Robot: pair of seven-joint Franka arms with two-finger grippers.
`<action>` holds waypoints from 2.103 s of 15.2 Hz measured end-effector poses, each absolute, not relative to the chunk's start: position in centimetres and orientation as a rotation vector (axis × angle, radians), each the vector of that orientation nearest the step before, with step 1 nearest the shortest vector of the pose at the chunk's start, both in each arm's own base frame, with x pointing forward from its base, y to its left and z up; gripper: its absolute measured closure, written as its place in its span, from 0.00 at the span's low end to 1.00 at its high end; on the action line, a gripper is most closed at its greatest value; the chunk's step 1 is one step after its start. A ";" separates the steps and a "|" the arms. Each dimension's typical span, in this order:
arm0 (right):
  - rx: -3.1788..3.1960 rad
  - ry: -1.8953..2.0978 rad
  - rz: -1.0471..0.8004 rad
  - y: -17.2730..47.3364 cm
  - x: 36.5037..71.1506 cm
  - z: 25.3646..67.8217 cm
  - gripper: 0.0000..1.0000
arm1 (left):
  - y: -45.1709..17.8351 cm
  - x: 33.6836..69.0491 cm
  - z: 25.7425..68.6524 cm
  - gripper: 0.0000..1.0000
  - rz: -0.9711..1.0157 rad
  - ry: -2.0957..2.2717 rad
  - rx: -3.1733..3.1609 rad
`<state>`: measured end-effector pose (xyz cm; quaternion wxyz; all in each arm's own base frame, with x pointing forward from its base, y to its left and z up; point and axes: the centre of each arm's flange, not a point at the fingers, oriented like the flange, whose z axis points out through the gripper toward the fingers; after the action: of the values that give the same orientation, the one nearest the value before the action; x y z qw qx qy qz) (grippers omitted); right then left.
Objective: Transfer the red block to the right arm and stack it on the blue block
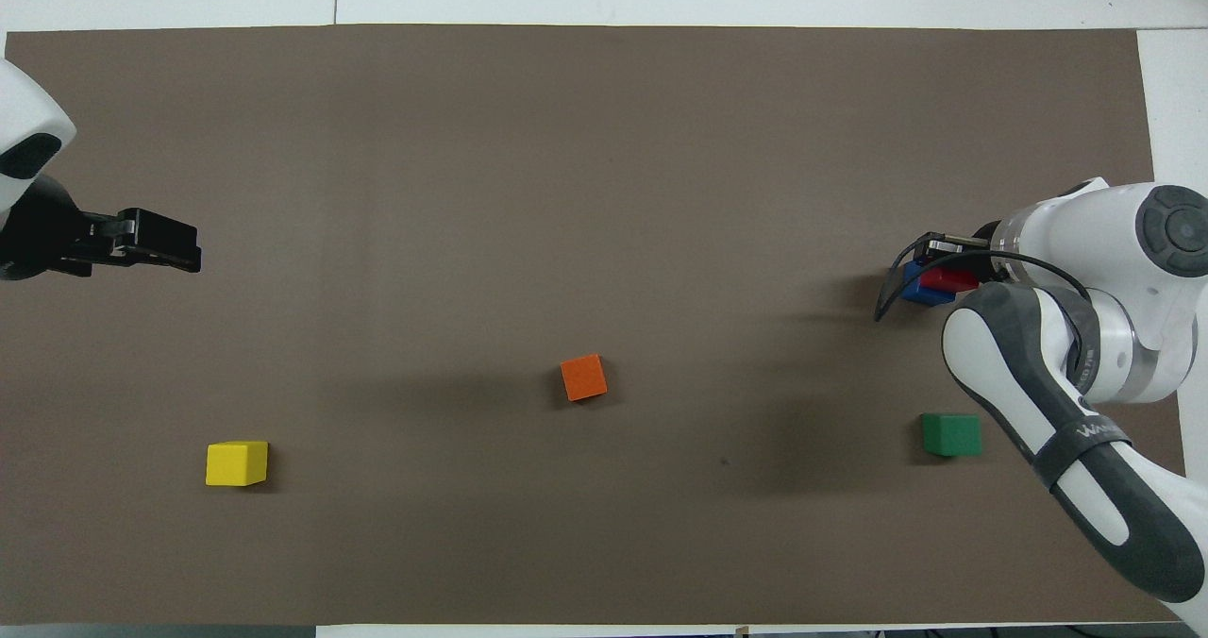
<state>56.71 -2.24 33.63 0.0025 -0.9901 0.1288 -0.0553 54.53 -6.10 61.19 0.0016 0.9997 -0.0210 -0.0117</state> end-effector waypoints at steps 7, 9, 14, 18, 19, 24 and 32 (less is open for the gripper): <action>-3.097 0.471 -0.151 -2.1 56.7 32.8 0.09 | -6.1 54.5 61.2 0.00 -0.037 -0.065 3.138; -3.098 0.471 -0.148 -2.1 56.7 32.7 0.00 | -6.0 54.5 61.2 0.00 -0.037 -0.062 3.138; -3.106 0.468 -0.051 -2.1 57.9 36.2 0.00 | -5.8 54.5 61.3 0.00 -0.033 -0.057 3.137; -3.127 0.247 -0.083 -2.1 59.2 46.2 0.00 | -5.7 54.5 61.4 0.00 -0.030 -0.056 3.137; -3.127 0.197 -0.124 -2.2 59.0 48.7 0.00 | -5.8 54.4 61.4 0.00 -0.029 -0.057 3.137; -3.127 0.052 -0.051 -2.3 55.3 58.4 0.00 | -5.8 54.4 61.4 0.00 -0.029 -0.059 3.137; -3.119 0.019 0.082 -2.6 52.1 63.8 0.00 | -5.7 54.3 61.7 0.00 -0.024 -0.054 3.137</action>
<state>52.09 -2.65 63.83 0.0105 -0.9996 0.0062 0.0263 54.30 -5.66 61.67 0.0021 0.9998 -0.0173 -0.0078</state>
